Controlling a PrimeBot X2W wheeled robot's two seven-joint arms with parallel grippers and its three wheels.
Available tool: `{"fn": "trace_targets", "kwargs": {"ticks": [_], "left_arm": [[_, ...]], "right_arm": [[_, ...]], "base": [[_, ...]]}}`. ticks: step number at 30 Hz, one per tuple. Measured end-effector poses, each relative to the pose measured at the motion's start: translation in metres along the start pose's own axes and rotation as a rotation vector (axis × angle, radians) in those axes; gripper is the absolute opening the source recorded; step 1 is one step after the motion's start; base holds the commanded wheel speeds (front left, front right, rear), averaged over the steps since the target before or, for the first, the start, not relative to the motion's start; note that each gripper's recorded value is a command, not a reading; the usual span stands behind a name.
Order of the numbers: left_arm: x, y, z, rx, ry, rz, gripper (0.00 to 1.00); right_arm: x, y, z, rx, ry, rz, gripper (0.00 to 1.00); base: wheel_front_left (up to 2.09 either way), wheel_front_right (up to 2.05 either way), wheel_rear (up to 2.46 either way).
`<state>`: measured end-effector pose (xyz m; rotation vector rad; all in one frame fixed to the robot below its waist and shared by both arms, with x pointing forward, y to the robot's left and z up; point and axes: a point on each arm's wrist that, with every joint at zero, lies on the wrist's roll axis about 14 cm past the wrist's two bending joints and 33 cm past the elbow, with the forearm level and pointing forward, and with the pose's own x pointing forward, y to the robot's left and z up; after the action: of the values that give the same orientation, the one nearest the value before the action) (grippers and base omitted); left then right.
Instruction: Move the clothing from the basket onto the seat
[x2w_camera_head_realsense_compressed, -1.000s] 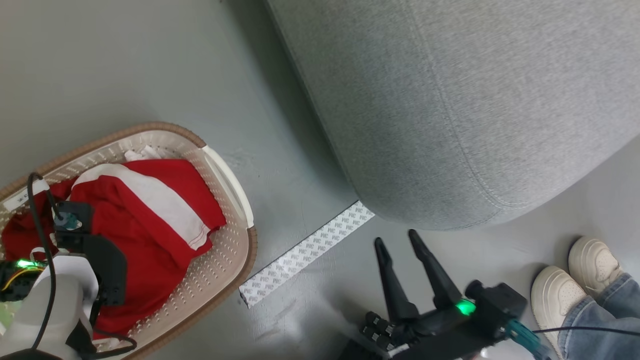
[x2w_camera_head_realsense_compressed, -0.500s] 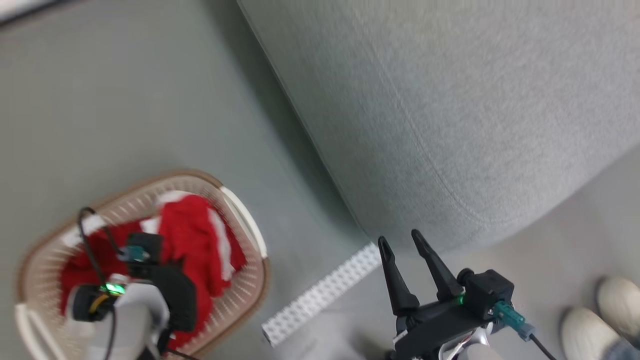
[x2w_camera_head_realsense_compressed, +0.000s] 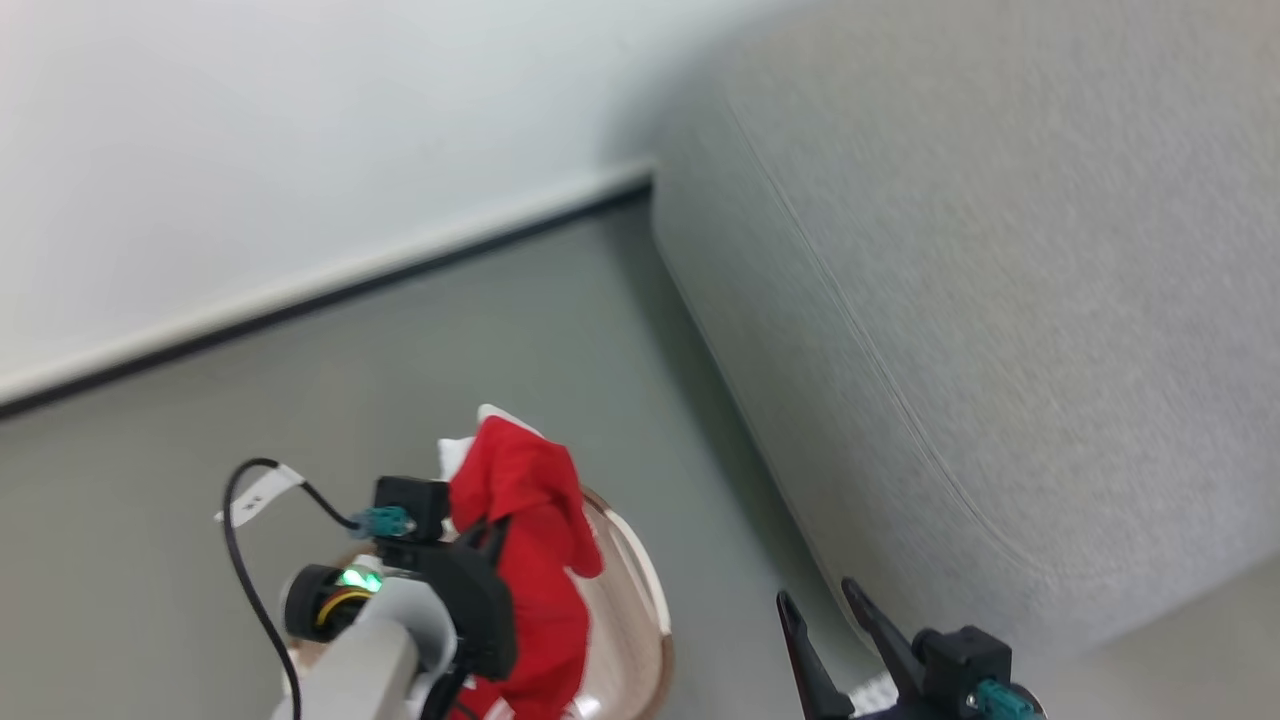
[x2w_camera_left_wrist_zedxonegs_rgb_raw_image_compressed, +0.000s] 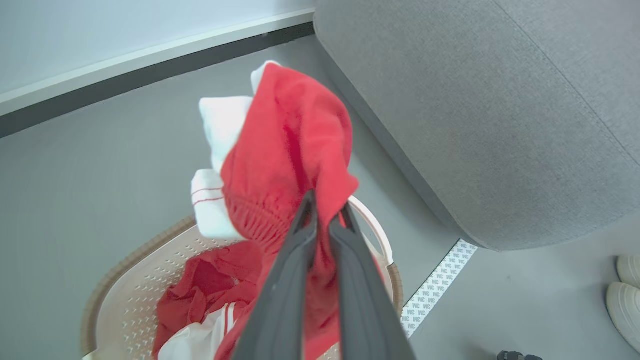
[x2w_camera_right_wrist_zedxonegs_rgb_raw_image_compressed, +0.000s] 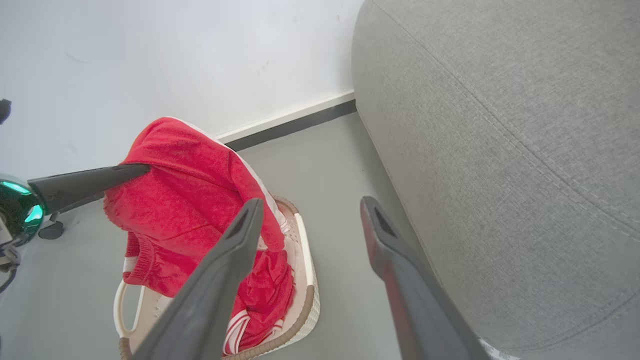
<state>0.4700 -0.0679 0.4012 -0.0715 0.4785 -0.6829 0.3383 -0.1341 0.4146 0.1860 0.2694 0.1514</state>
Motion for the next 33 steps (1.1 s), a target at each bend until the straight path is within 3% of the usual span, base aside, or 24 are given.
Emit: {"fn": "trace_targets", "kwargs": {"ticks": [7,17,33], "left_arm": [[-0.049,-0.029,0.070,0.045,-0.177,0.013,0.00],[-0.114,-0.041,0.139,0.121,-0.371,0.080,0.00],[-0.164,-0.058,0.169,0.166,-0.494,0.076,0.00]], "right_arm": [[-0.009,0.046,0.013,-0.045,-0.013,0.140,1.00],[-0.012,0.101,0.054,-0.127,-0.126,0.319,1.00],[-0.010,0.146,0.081,-0.306,-0.167,0.487,1.00]], "base": [[0.00,0.00,0.00],[0.00,0.00,0.00],[0.00,0.00,0.00]]}}
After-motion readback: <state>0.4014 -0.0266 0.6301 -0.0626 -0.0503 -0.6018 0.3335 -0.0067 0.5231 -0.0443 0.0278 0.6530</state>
